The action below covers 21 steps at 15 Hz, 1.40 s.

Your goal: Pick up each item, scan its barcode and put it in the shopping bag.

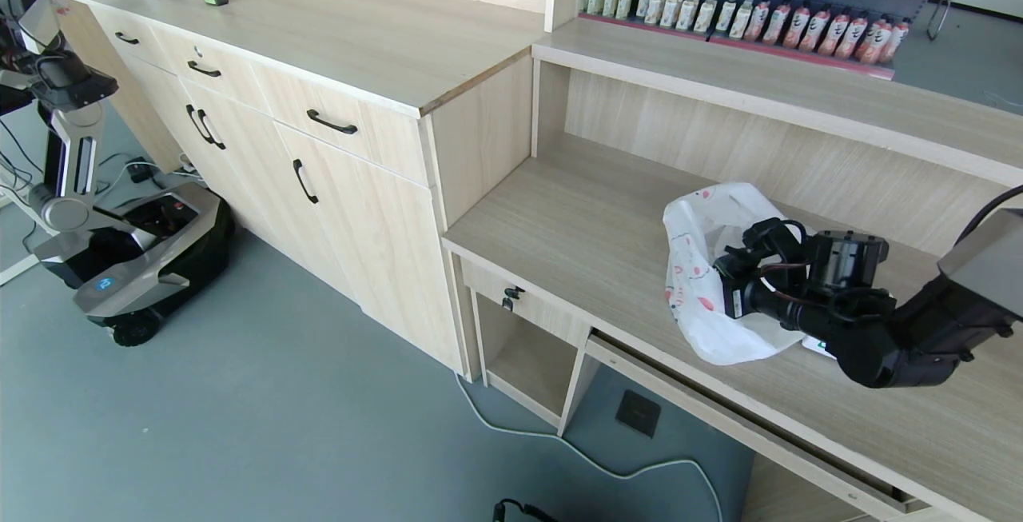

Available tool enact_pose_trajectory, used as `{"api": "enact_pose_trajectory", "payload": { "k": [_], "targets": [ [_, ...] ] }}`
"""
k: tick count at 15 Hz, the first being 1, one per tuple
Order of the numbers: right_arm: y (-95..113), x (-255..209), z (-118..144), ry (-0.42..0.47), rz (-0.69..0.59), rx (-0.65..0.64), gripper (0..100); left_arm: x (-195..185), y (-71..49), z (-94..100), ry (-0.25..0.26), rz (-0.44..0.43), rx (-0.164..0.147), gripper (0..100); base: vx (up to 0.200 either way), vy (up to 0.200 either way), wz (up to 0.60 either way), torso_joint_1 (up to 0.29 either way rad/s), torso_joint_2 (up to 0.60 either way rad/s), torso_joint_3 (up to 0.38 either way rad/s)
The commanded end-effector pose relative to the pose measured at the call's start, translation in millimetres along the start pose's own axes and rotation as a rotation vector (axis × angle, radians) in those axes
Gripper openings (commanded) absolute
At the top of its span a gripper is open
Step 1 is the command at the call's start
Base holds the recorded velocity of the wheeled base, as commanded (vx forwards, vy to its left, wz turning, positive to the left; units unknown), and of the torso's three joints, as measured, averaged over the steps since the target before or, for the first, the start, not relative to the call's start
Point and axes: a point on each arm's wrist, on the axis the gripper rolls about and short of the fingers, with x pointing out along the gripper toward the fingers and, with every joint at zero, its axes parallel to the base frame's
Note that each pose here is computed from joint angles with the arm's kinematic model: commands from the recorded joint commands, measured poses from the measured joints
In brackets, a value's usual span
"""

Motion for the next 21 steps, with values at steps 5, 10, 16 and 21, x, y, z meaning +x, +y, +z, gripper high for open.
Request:
{"api": "enact_pose_trajectory", "payload": {
  "k": [5, 10, 16, 21],
  "targets": [
    [4, 8, -16, 0.04, 0.014, 0.034, 100, 0, 0.0, 0.0, -0.001, 0.001, 0.0, 100, 0.0, 0.0, 0.0, 0.0, 0.0, 0.0],
    [-8, -11, 24, -0.054, -0.024, 0.054, 100, 0, 0.0, 0.0, -0.001, 0.001, 0.0, 100, 0.0, 0.0, 0.0, 0.0, 0.0, 0.0],
    [-49, -144, 75, -0.062, -0.223, 0.018, 100, 0, 0.0, 0.0, -0.001, 0.001, 0.0, 100, 0.0, 0.0, 0.0, 0.0, 0.0, 0.0],
    [-46, -249, 80, 0.173, -0.409, -0.041, 100, 0, 0.0, 0.0, -0.001, 0.001, 0.0, 100, 0.0, 0.0, -0.12, 0.001, 0.0, 0.001]
  ]
}}
